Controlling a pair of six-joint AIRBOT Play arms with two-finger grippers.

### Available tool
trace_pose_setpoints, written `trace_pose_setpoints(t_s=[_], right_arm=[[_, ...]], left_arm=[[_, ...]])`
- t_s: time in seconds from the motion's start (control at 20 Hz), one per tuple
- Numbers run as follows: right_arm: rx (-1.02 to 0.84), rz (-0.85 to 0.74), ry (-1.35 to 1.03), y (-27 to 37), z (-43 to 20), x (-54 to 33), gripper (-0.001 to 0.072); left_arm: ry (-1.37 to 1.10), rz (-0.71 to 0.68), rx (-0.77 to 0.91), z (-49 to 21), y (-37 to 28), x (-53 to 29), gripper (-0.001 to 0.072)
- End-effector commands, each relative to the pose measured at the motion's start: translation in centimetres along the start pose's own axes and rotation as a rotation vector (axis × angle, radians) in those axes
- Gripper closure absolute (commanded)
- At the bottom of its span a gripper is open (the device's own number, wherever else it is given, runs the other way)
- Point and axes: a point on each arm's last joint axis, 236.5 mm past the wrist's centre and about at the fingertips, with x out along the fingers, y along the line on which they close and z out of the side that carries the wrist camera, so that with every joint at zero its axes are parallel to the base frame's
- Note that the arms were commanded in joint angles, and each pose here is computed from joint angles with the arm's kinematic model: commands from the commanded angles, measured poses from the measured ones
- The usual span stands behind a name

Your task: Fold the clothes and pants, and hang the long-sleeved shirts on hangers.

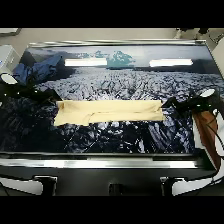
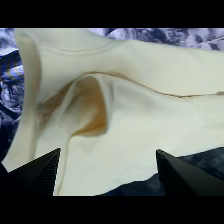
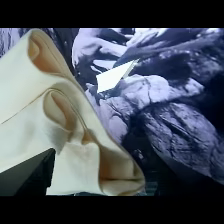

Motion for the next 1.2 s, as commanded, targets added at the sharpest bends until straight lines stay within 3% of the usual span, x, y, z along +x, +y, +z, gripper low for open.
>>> trace_pose_setpoints(t_s=[0.0,0.15,0.2,0.25,0.3,0.35,0.4,0.5,0.55,0.9,1.15], right_arm=[[0.01,0.143,0.072,2.4,-0.7,2.3,-0.0001],[0.018,0.131,0.091,2.9,-1.1,4.9,0.0006],[0.018,0.126,0.082,3.4,-1.0,5.4,0.0066],[0.003,0.129,0.068,4.0,-0.9,5.6,0.0301],[-0.004,0.153,0.07,5.0,-0.9,5.2,0.0672],[-0.026,0.202,0.074,6.5,-1.1,4.4,0.0674],[-0.083,0.253,0.057,8.2,-1.1,3.0,0.0674],[-0.156,0.307,0.013,11.0,-1.7,-0.3,0.0674],[-0.197,0.317,-0.005,12.3,-2.4,-2.0,0.0674],[-0.454,0.396,-0.117,20.7,-10.0,-11.8,0.0674],[-0.582,0.444,-0.177,23.7,-15.2,-16.5,0.0673]], left_arm=[[-0.053,-0.062,0.033,0.1,-3.5,-2.2,0.0043],[-0.08,-0.088,0.076,-0.1,-6.0,-3.0,0.0045],[-0.08,-0.111,0.086,-0.3,-7.1,-3.0,0.005],[-0.076,-0.133,0.096,-0.4,-8.1,-2.8,0.005],[-0.078,-0.142,0.109,-0.5,-9.0,-2.4,0.0053],[-0.09,-0.142,0.125,-0.3,-9.8,-1.8,0.0061],[-0.119,-0.143,0.139,0.1,-10.8,-0.9,0.015],[-0.162,-0.144,0.171,0.3,-13.0,2.0,0.0578],[-0.163,-0.145,0.19,-0.3,-14.3,4.0,0.0682],[0.005,-0.284,0.096,-10.5,-23.4,18.6,0.0684],[0.038,-0.43,-0.185,-14.2,-29.2,24.6,0.0685]])
